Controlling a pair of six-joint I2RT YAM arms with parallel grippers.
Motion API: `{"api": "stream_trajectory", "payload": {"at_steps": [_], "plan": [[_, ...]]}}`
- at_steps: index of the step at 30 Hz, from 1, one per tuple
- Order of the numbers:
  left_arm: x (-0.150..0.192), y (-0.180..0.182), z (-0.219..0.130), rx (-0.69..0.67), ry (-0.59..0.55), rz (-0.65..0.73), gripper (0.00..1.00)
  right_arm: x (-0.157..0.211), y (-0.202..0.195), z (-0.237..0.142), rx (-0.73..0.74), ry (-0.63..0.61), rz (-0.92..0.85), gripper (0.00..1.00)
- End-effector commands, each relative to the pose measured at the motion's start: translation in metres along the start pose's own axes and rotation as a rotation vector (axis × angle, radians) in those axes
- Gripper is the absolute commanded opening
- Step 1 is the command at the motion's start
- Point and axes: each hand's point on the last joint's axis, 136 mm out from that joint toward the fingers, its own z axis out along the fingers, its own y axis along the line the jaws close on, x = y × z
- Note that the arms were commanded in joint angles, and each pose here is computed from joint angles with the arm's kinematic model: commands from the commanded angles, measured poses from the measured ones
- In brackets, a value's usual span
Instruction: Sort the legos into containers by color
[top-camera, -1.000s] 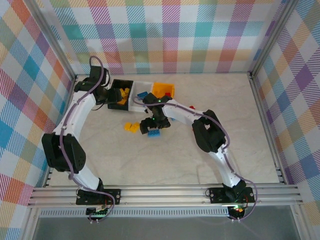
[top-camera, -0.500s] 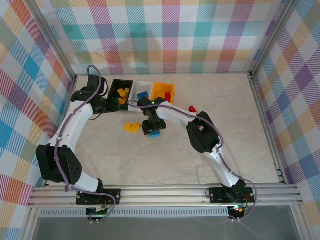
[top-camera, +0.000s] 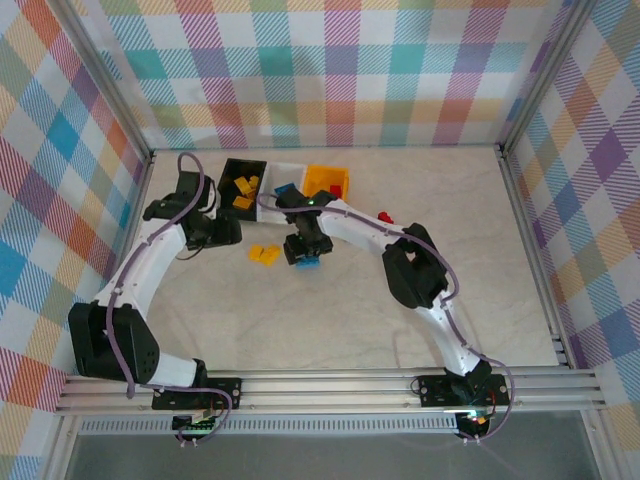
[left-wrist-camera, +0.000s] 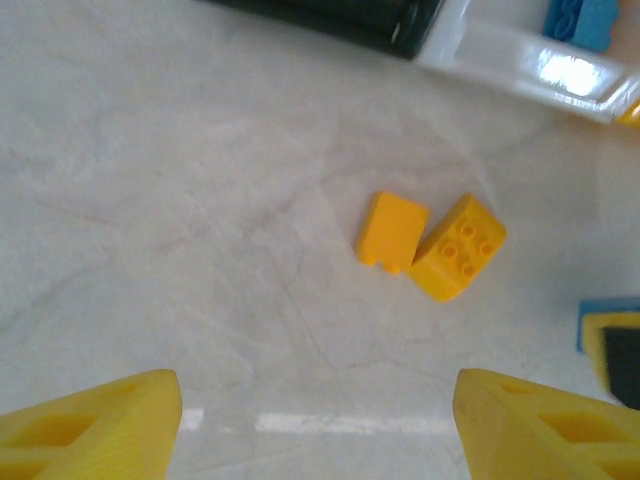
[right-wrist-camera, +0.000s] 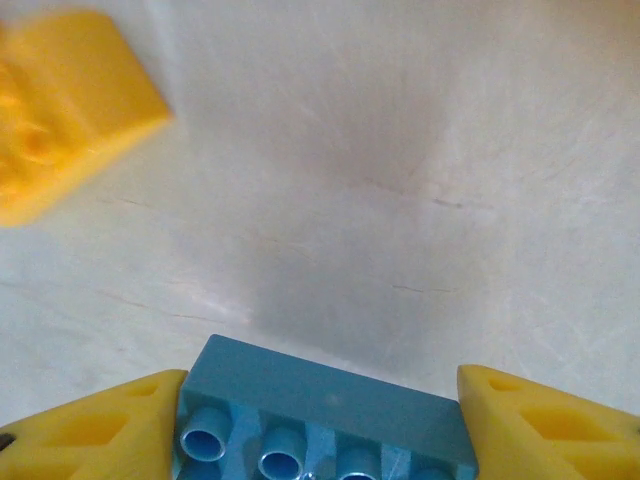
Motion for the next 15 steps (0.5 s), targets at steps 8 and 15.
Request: {"api": "stream_trajectory", "payload": {"at_steps": [8,15], "plan": [[0.049,-0.017,0.03,0.149,0.148,-0.233,0.75,-0.133,0.02,-0.079,-0.184,-0.475,-0.12,0.63],[0.053,-0.013,0.034,0.106,0.203,-0.251,0.74,-0.195,0.012,-0.063,-0.19,-0.635,-0.152,0.63]]}}
